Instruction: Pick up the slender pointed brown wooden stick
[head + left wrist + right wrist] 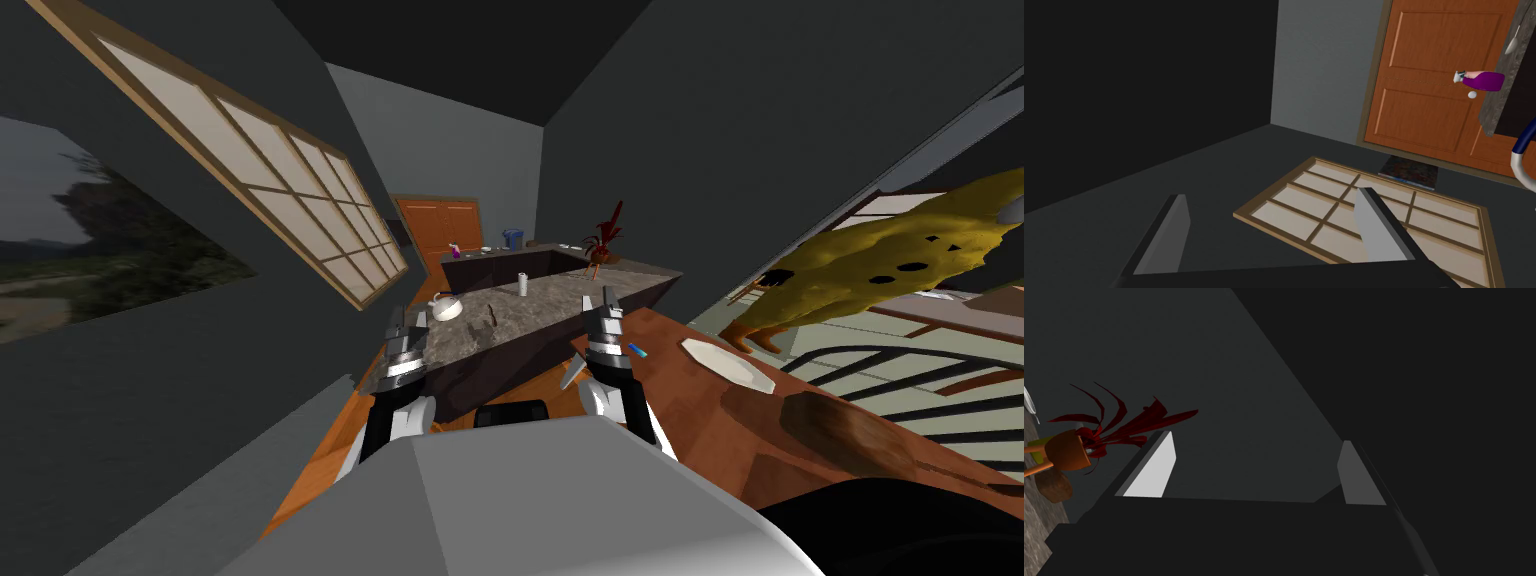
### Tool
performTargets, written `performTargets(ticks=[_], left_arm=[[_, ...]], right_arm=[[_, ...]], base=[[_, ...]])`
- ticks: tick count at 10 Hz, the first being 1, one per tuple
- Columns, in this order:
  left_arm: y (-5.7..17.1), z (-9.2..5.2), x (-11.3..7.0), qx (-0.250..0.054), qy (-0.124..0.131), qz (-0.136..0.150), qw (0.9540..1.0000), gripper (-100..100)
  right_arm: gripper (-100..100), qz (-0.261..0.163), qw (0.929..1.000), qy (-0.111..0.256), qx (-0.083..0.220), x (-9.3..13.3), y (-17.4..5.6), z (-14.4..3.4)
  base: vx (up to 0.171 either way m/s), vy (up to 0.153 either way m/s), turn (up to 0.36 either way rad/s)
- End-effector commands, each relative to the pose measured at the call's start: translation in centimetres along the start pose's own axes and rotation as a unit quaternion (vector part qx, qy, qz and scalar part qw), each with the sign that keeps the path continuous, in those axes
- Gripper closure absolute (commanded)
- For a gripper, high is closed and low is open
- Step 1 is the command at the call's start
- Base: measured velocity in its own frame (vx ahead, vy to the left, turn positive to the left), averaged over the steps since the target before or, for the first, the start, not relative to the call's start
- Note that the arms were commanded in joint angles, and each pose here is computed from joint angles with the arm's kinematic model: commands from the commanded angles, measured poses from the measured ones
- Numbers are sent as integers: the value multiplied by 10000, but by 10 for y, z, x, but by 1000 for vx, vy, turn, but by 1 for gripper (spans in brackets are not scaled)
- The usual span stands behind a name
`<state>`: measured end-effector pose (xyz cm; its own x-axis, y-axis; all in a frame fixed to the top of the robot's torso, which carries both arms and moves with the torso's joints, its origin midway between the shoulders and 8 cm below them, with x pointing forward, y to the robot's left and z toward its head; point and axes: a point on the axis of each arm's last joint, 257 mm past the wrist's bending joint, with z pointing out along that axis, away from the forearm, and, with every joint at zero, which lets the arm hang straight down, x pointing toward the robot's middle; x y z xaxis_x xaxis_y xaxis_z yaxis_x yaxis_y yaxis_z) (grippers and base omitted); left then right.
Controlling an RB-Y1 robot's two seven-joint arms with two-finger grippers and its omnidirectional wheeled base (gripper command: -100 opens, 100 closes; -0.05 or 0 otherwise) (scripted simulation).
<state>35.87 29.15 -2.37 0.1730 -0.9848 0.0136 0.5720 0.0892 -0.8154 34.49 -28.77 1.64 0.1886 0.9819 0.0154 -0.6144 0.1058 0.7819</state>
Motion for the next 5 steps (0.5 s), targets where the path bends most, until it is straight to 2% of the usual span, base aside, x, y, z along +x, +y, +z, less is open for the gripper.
performTargets(ticks=[1,5], left_arm=[[3,-3,-2,-66,167,103,9998,-100],[12,-12,-13,-308,476,305,9979,-100]], right_arm=[[0,0,10000,0,0,0,0,0],[0,0,10000,0,0,0,0,0]], base=[[2,-10,-52],[6,-22,-66]])
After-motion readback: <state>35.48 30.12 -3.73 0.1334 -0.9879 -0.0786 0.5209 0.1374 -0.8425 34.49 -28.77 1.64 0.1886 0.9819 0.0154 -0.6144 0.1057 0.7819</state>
